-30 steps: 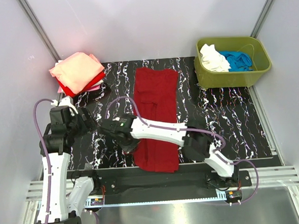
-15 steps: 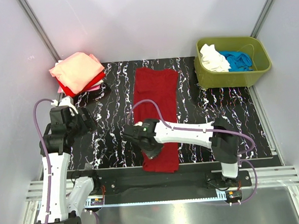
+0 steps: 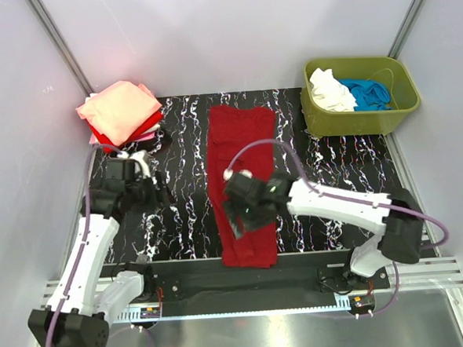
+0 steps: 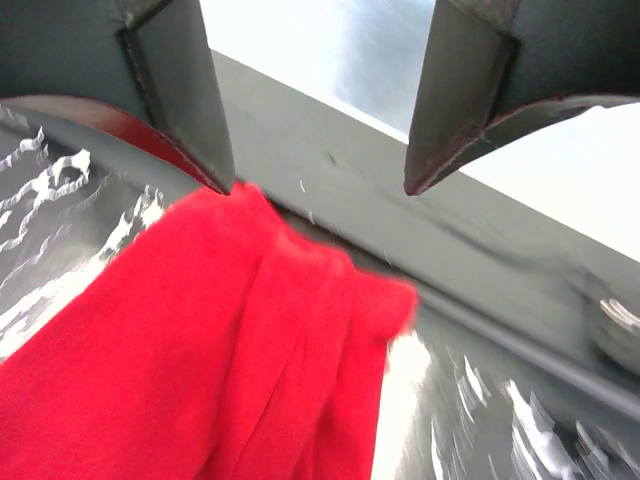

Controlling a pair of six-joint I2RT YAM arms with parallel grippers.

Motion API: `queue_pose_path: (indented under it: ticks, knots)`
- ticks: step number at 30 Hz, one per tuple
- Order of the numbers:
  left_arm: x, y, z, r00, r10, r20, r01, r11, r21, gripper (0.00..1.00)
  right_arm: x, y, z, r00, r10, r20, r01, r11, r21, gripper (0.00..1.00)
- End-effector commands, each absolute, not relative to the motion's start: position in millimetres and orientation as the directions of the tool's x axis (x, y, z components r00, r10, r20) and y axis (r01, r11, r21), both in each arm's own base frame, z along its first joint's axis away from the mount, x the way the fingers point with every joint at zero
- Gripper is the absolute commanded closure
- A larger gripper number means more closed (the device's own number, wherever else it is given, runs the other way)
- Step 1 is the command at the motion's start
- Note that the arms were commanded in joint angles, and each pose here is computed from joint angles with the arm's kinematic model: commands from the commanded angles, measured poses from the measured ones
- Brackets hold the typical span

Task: Fold and stack the t-shirts
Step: Fold the tshirt

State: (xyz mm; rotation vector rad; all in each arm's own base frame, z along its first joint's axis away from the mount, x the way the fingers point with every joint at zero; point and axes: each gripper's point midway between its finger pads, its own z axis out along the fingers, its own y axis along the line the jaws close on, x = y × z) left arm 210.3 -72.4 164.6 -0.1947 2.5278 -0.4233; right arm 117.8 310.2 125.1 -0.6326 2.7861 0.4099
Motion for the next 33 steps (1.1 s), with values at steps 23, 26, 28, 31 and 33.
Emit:
queue_pose_path:
  ticks: [23, 26, 28, 31, 33]
  knots:
    - [151.9, -252.9, 53.1, -0.953, 0.026, -0.302, 0.149, 0.908, -0.391, 0.37, 243.8, 320.4, 76.4, -0.939, -0.193, -0.285, -0.299, 0.869, 0.395, 0.5]
    - [146.4, -254.5, 37.3, -0.959, 0.049, -0.279, 0.148, 0.926, -0.347, 0.41, 247.2, 312.7, 74.8, -0.942, -0.178, -0.286, -0.285, 0.872, 0.398, 0.5]
    - [142.6, -253.8, 26.6, -0.964, 0.055, -0.262, 0.142, 0.935, -0.325, 0.43, 249.8, 307.8, 71.7, -0.944, -0.17, -0.282, -0.276, 0.876, 0.395, 0.5]
    - [139.1, -256.1, 17.6, -0.964, 0.063, -0.257, 0.146, 0.938, -0.316, 0.46, 253.2, 302.5, 65.6, -0.952, -0.162, -0.261, -0.259, 0.879, 0.4, 0.5]
    - [140.1, -259.1, 13.8, -0.961, 0.064, -0.269, 0.151, 0.937, -0.314, 0.63, 254.6, 301.0, 61.7, -0.957, -0.154, -0.247, -0.248, 0.877, 0.413, 0.51]
